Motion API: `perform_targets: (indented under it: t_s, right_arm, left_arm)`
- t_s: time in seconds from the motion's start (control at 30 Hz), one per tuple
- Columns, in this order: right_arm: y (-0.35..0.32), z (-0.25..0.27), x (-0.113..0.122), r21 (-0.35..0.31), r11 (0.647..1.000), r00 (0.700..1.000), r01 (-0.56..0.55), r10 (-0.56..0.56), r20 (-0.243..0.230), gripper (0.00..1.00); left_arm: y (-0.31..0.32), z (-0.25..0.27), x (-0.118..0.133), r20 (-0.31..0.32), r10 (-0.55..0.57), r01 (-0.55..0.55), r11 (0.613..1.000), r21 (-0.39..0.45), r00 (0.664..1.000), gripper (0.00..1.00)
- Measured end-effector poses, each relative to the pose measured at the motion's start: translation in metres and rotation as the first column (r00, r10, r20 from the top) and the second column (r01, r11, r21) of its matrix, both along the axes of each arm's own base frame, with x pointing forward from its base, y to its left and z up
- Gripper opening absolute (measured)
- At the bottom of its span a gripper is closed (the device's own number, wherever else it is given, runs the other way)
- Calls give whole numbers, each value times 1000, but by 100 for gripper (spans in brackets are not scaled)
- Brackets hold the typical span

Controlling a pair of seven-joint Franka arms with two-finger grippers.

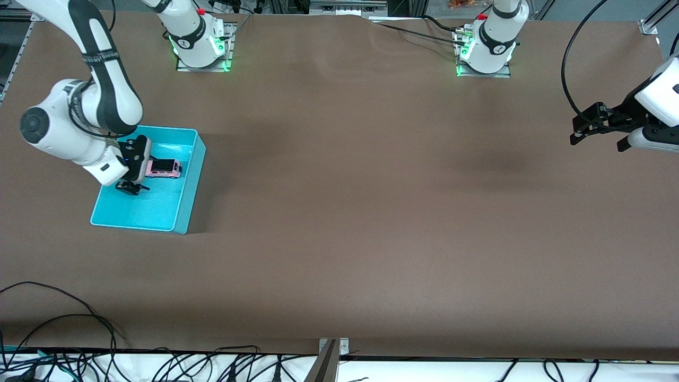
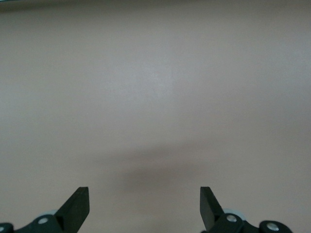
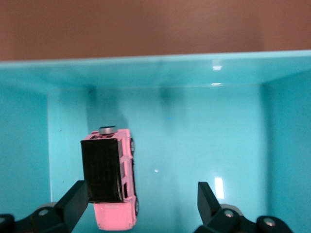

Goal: Wind and store pink jeep toy

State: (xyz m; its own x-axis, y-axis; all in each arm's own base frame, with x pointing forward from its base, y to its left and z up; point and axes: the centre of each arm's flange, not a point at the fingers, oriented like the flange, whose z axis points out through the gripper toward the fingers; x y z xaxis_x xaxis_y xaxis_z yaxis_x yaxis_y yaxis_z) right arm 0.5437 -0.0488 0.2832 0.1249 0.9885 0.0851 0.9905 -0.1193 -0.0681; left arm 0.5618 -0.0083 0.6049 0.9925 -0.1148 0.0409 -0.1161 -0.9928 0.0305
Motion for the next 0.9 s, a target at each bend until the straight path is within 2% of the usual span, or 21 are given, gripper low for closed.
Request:
perform_targets:
  t_s: [0.1, 0.23, 0.4, 0.5, 0.57, 0.77, 0.87, 0.9]
  right_arm:
    - [3, 30, 13, 9, 997, 996, 83, -83, -17, 100]
    - [9, 82, 34, 12, 972, 971, 236, -235, -36, 100]
    - [23, 141, 54, 6, 914, 914, 405, -405, -41, 100]
    - [33, 170, 61, -11, 858, 857, 514, -514, -40, 100]
    - [38, 188, 64, -26, 809, 808, 587, -588, -46, 100]
    - [49, 234, 65, -79, 599, 595, 797, -800, -74, 100]
    - [54, 257, 63, -105, 485, 479, 868, -875, -79, 100]
    - [56, 274, 62, -121, 404, 398, 907, -915, -70, 100]
  left_arm:
    - [0, 0, 0, 0, 0, 0, 1000, 0, 1000, 100]
    - [0, 0, 0, 0, 0, 0, 1000, 0, 1000, 100]
    - [0, 0, 0, 0, 1, -1, 1000, 0, 1000, 100]
    - [0, 0, 0, 0, 1, -1, 1000, 0, 1000, 100]
    - [0, 0, 0, 0, 1, -1, 1000, 0, 1000, 100]
    - [0, -1, 1, 0, 1, -1, 1000, 0, 1000, 100]
    - [0, -1, 1, 0, 1, -1, 1000, 0, 1000, 100]
    - [0, -1, 1, -1, 1, -1, 1000, 0, 1000, 100]
